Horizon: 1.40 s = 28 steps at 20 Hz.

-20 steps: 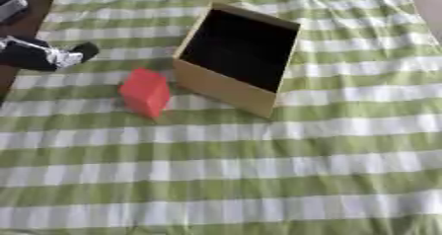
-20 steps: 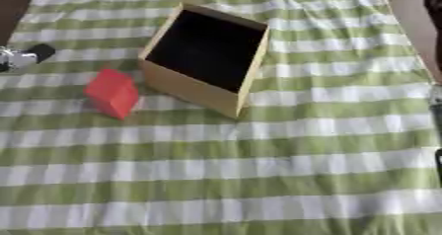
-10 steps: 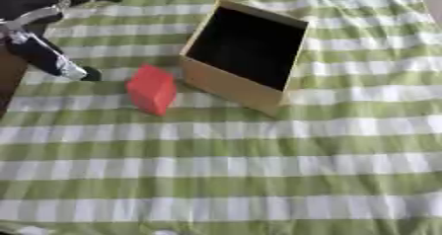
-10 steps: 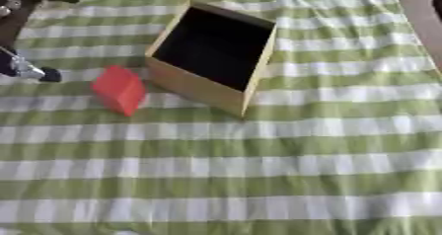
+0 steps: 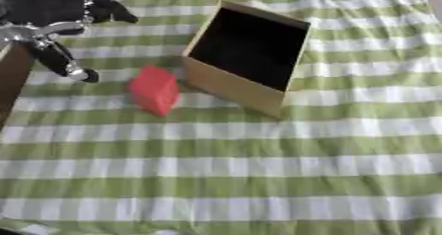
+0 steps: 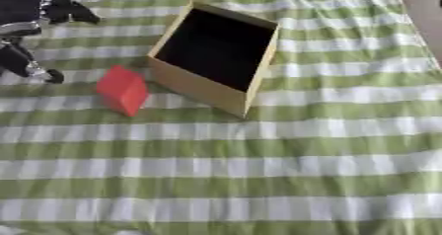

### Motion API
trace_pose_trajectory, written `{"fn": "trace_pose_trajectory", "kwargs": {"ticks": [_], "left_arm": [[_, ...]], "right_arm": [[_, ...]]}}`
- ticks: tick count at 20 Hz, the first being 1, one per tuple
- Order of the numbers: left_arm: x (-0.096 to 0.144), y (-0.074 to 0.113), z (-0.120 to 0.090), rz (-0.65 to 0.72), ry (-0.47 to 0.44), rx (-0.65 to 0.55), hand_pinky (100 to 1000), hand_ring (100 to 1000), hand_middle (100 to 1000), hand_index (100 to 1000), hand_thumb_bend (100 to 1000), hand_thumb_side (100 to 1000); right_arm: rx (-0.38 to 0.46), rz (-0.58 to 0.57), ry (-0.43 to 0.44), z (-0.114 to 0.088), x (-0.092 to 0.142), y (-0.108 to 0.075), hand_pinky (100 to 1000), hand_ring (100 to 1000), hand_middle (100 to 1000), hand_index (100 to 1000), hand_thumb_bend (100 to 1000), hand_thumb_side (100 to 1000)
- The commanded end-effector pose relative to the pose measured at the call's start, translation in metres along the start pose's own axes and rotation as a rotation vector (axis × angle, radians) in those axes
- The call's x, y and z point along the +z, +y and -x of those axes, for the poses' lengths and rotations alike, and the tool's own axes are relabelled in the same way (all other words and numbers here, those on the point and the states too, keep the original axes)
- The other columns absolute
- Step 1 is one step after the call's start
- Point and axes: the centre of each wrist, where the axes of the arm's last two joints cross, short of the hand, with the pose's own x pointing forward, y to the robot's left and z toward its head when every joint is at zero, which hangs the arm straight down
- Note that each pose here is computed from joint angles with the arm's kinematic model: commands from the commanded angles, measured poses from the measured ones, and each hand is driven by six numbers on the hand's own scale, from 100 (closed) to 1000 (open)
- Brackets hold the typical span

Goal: Pick up objects on the table and place them in the box.

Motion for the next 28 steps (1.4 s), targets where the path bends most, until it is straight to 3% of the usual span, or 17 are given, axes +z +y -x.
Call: {"fn": "trace_pose_trajectory", "kwargs": {"ticks": [1,9,13,16,22,28], "left_arm": [[-0.004,0.002,0.007,0.033,0.014,0.048,945,820,836,987,720,160],[-0.021,0.011,0.005,0.084,-0.073,0.118,976,823,838,990,740,301],[-0.015,0.046,0.008,0.227,-0.095,0.198,971,825,840,986,748,326],[-0.017,0.055,0.003,0.251,-0.104,0.247,981,824,842,985,739,359],[-0.028,0.051,-0.003,0.275,-0.126,0.278,991,827,850,986,730,382],[-0.041,0.035,-0.005,0.321,-0.113,0.305,1000,829,840,960,724,424]], "right_arm": [[0.001,-0.011,-0.027,-0.007,-0.003,-0.001,888,732,726,878,100,586],[0.0,-0.017,-0.017,-0.007,-0.002,-0.001,889,732,726,879,100,592],[0.002,-0.02,-0.008,-0.006,0.0,-0.001,889,732,727,880,100,594],[0.002,-0.021,-0.006,-0.006,0.0,-0.001,889,732,727,880,100,595],[0.0,-0.021,-0.006,-0.006,0.0,-0.001,889,732,727,880,100,594],[-0.007,-0.016,-0.007,-0.006,0.0,0.0,890,732,727,881,100,594]]}}
